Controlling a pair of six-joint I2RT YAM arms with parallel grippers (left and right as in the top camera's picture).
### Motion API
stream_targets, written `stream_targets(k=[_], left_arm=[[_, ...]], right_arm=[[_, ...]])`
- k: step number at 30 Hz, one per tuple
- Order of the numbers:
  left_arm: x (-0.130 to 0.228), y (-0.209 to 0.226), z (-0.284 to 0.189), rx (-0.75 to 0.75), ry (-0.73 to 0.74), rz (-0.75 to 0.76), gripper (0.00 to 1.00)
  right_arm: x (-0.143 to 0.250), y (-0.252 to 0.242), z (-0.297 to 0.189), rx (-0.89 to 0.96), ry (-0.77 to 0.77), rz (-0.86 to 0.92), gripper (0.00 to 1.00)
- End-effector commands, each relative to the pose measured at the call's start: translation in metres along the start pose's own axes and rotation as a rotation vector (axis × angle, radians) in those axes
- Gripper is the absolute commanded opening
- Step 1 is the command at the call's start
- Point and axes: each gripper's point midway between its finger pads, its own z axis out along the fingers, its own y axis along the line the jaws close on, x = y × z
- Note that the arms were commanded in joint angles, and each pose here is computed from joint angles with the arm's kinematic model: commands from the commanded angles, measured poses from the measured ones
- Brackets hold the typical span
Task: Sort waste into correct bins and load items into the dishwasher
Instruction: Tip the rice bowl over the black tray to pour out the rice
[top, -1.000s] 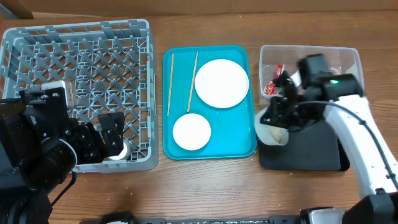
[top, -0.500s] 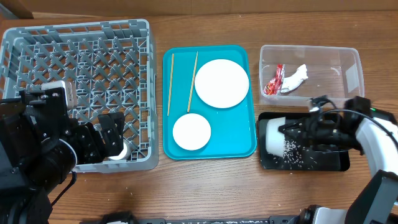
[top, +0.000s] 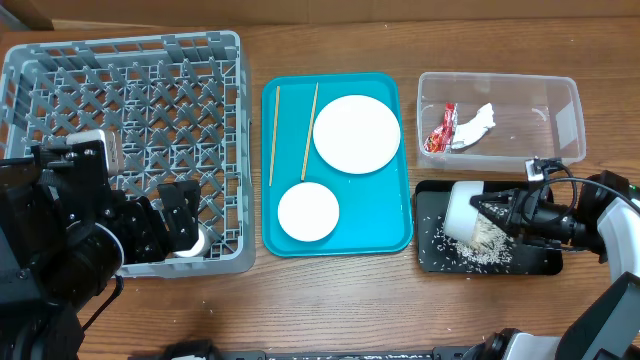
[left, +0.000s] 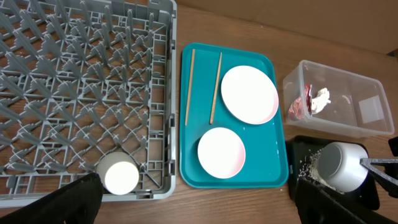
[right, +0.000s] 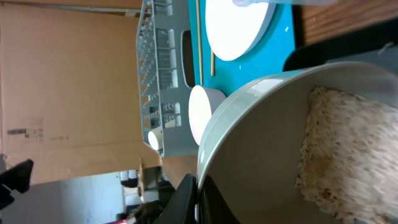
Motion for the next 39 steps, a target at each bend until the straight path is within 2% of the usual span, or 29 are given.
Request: stream_targets(k=[1,4,7,9,11,13,15,16,19,21,22,25,27,28,31,33,34,36,37,39], left_arm=[[-0.001,-0.003,-0.002,0.009,-0.004,0.024,1.00],[-0.001,-0.003,-0.002,0.009,-0.004,0.024,1.00],[-0.001,-0.003,-0.002,0.009,-0.004,0.024,1.00],[-0.001,-0.003,-0.002,0.009,-0.004,0.024,1.00],[-0.001,-0.003,-0.002,0.009,-0.004,0.024,1.00],[-0.001,-0.003,-0.002,0.009,-0.004,0.024,1.00],[-0.001,-0.003,-0.002,0.009,-0.004,0.024,1.00],[-0.001,-0.003,-0.002,0.009,-0.004,0.024,1.00],[-0.001,-0.003,-0.002,0.009,-0.004,0.024,1.00],[-0.001,-0.003,-0.002,0.009,-0.004,0.024,1.00],[-0.001,-0.003,-0.002,0.009,-0.004,0.024,1.00],[-0.001,-0.003,-0.002,0.009,-0.004,0.024,1.00],[-0.001,-0.003,-0.002,0.009,-0.004,0.024,1.00],[-0.001,-0.003,-0.002,0.009,-0.004,0.024,1.00],[-0.001,-0.003,-0.002,0.009,-0.004,0.024,1.00],[-0.001,-0.003,-0.002,0.009,-0.004,0.024,1.00],[-0.001,-0.003,-0.002,0.009,-0.004,0.024,1.00],[-0.001,-0.003,-0.002,0.009,-0.004,0.024,1.00],[-0.001,-0.003,-0.002,0.009,-0.004,0.024,1.00],[-0.001,-0.003,-0.002,0.009,-0.004,0.025,1.00]], right_arm=[[-0.010,0.008,-0.001,-0.041,-0.045,-0.084,0.04],[-0.012,0.028,-0.003,-0.148,-0.072,-0.004,0.04],[-0.012,0.029,-0.003,-0.156,-0.080,-0.082,0.04],[-0.013,0.038,-0.005,-0.207,-0.088,0.037,0.04],[-0.011,0.054,-0.008,-0.276,-0.117,-0.048,0.04],[-0.012,0.042,-0.005,-0.215,-0.110,-0.147,0.04],[-0.016,0.032,-0.006,-0.190,-0.096,-0.011,0.04],[-0.015,0.036,-0.007,-0.210,-0.100,0.001,0.04],[-0.010,0.030,-0.005,-0.162,-0.086,-0.107,0.04],[-0.011,0.027,-0.005,-0.164,-0.078,0.022,0.04],[-0.011,0.036,-0.007,-0.205,-0.090,0.026,0.04],[-0.006,0.035,-0.006,-0.184,-0.088,-0.106,0.04],[-0.010,0.033,-0.008,-0.201,-0.089,0.056,0.04],[-0.011,0.041,-0.009,-0.244,-0.103,0.072,0.04],[-0.006,0.042,-0.007,-0.220,-0.098,-0.081,0.04],[-0.008,0.040,-0.006,-0.231,-0.085,0.078,0.04],[-0.008,0.048,-0.007,-0.268,-0.095,0.085,0.04],[-0.007,0.052,-0.006,-0.265,-0.109,-0.080,0.04],[-0.007,0.045,-0.004,-0.232,-0.096,-0.101,0.04],[-0.005,0.042,-0.003,-0.219,-0.060,0.073,0.04]])
